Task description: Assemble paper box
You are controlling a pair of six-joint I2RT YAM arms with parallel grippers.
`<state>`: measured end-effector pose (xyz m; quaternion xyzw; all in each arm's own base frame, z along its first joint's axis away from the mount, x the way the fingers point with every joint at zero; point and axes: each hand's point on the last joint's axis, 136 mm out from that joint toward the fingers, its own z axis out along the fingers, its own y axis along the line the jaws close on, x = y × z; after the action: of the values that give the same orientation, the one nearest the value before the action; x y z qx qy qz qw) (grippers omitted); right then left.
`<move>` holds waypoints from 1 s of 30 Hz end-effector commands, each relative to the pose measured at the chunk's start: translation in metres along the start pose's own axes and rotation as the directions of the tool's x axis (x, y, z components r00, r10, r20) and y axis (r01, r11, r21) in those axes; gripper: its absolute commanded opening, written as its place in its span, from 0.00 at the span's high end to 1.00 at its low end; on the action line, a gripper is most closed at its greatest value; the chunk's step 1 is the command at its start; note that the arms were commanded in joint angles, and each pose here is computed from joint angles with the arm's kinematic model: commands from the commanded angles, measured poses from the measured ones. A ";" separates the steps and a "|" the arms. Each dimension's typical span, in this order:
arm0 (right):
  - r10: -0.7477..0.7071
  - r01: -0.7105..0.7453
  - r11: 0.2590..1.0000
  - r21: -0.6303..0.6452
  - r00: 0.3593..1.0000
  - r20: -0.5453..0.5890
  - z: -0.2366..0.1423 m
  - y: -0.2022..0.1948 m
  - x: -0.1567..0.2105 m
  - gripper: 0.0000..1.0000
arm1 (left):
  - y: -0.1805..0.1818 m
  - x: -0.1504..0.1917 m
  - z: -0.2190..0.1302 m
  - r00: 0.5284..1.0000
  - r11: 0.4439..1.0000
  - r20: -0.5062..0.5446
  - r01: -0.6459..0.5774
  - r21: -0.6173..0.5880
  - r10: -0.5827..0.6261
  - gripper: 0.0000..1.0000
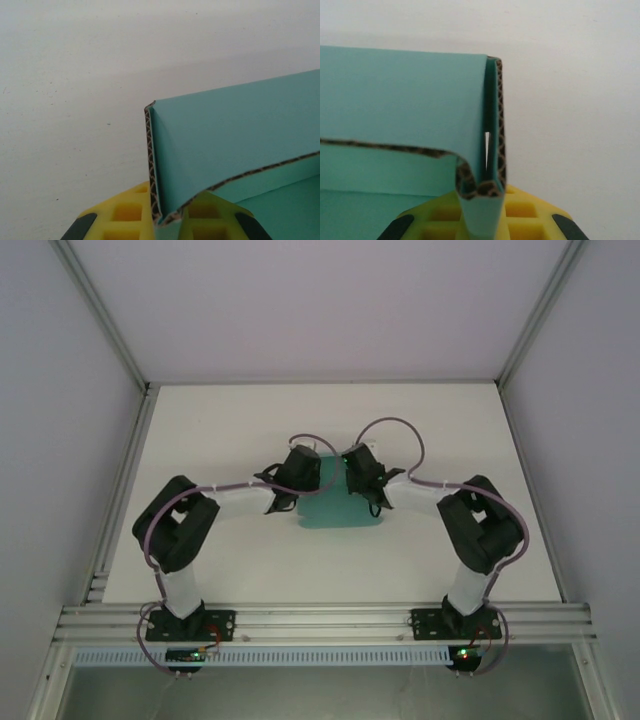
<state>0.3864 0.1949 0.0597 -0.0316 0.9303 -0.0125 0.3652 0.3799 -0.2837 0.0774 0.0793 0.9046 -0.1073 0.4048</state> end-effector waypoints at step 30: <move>0.087 0.053 0.900 -0.432 0.951 0.296 -0.111 0.018 -0.057 0.01 | -0.018 -0.009 -0.005 0.998 0.997 -0.029 -0.058 0.053 0.060 1.00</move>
<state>0.3638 0.2137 0.1676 -0.0768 0.8541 0.1655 0.4870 0.3765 -0.2945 0.0744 0.0992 0.9100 -0.1056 0.3885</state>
